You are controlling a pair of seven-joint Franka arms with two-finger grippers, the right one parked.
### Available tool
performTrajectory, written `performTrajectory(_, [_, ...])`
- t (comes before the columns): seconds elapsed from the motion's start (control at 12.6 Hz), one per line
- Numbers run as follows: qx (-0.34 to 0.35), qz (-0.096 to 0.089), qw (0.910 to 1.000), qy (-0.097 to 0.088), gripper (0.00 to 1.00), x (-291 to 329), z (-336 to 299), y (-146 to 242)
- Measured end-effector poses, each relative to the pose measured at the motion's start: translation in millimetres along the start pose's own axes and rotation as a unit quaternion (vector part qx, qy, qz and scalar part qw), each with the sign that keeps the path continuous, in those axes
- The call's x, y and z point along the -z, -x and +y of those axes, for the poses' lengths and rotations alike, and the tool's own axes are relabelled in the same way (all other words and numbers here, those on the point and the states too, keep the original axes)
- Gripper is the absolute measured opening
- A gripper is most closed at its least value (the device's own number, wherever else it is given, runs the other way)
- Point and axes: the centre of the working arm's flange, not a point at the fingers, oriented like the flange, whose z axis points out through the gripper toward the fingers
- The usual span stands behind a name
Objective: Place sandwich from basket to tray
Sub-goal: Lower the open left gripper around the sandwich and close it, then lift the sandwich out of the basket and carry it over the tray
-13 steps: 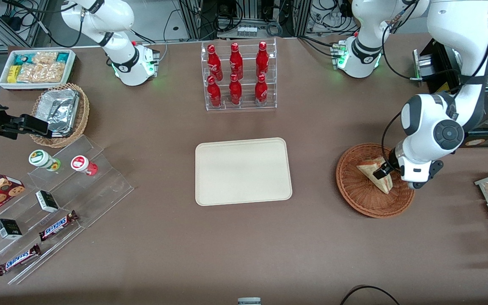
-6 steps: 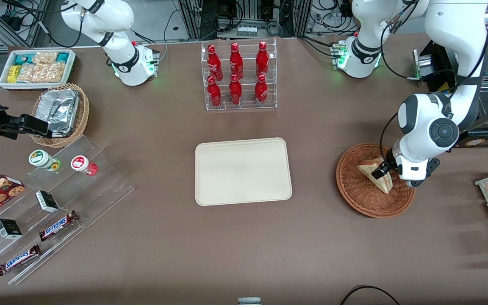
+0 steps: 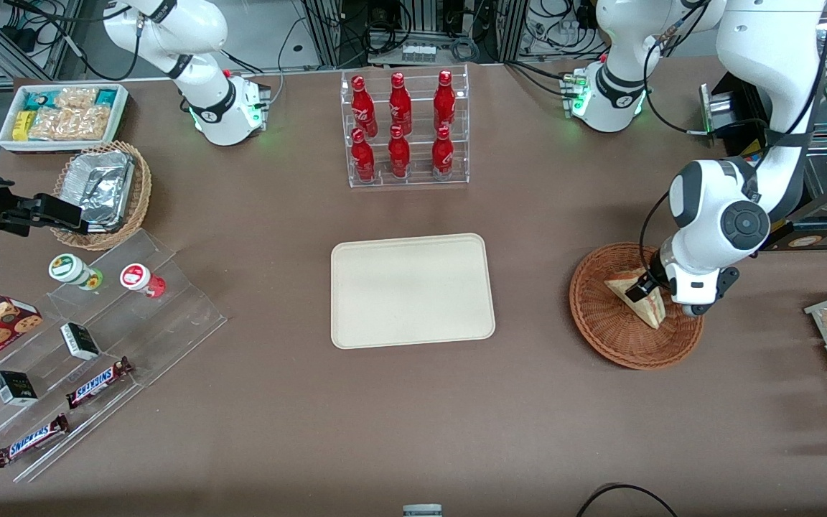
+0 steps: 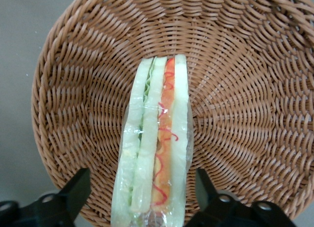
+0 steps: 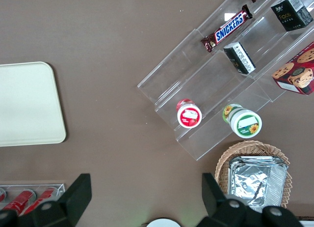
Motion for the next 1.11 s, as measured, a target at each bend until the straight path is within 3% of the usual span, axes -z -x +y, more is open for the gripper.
performTrajectory(0.24, [0.003,-0.004,1.0000,-0.003,0.50,-5,0,1])
performTrajectory(0.48, [0.002,-0.004,1.0000,-0.002,0.22,-5,0,1])
performTrajectory(0.87, [-0.017,-0.021,0.9995,-0.018,0.19,48,21,-10])
performTrajectory(1.11, [-0.066,-0.014,0.9977,-0.010,0.15,93,46,-11])
